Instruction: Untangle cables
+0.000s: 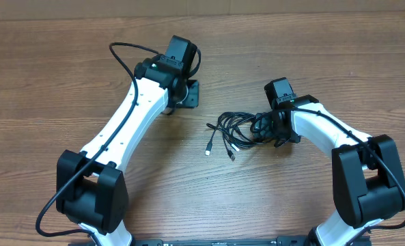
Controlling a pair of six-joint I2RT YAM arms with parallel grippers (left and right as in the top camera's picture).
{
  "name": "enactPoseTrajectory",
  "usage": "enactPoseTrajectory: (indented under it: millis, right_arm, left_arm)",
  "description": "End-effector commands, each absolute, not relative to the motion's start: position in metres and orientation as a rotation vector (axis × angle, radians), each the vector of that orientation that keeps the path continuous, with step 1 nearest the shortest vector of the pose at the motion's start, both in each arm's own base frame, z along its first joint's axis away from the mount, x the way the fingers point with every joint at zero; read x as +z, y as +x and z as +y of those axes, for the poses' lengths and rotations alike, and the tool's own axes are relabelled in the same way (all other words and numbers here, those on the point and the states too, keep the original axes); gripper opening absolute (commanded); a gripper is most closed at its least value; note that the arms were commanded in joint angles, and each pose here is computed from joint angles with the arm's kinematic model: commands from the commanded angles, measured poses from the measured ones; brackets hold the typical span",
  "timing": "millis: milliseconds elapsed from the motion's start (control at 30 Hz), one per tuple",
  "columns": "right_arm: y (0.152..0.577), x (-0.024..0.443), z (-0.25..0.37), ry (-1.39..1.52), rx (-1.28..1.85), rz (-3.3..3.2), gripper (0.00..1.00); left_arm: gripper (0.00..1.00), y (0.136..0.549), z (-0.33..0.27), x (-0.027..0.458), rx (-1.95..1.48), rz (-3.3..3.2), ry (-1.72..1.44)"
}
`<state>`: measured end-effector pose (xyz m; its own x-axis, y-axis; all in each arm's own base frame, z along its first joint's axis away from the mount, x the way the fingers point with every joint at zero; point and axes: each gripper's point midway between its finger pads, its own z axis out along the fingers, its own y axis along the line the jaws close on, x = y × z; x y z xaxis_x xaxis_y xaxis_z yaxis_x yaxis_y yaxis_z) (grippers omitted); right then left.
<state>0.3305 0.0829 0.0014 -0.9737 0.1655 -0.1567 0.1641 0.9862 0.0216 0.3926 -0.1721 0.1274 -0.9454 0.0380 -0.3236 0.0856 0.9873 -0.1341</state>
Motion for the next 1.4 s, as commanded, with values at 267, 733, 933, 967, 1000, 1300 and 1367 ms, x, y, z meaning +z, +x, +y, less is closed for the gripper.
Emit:
enactPoseTrajectory:
  millis: [267,733,933,967,1000,1300,1367]
  right_arm:
    - [0.328,-0.005,0.087,0.256,0.048,2.988,0.87]
    - [0.327,-0.005,0.091,0.253,0.086,2.995,0.88]
    - [0.326,-0.005,0.094,0.252,0.11,3.0,0.88]
    - [0.326,-0.005,0.095,0.25,0.123,3.002,0.9]
    - [0.326,-0.004,0.098,0.248,0.145,3.003,0.93]
    - [0.32,0.001,0.131,0.063,0.433,3.023,0.98]
    - [0.321,0.001,0.131,0.063,0.433,3.022,0.98]
  left_arm:
    - [0.4,0.387,-0.234,0.083,-0.554,2.856,0.115]
    - [0.36,0.357,-0.252,0.013,-0.489,3.051,0.156]
    - [0.38,0.358,-0.227,0.003,-0.271,3.069,0.108]
    - [0.4,0.36,-0.227,0.003,-0.268,3.06,0.108]
    - [0.41,0.363,-0.229,0.004,-0.278,3.046,0.11]
    - [0.47,0.383,-0.252,0.011,-0.423,2.949,0.122]
    - [0.47,0.382,-0.254,0.009,-0.419,2.95,0.128]
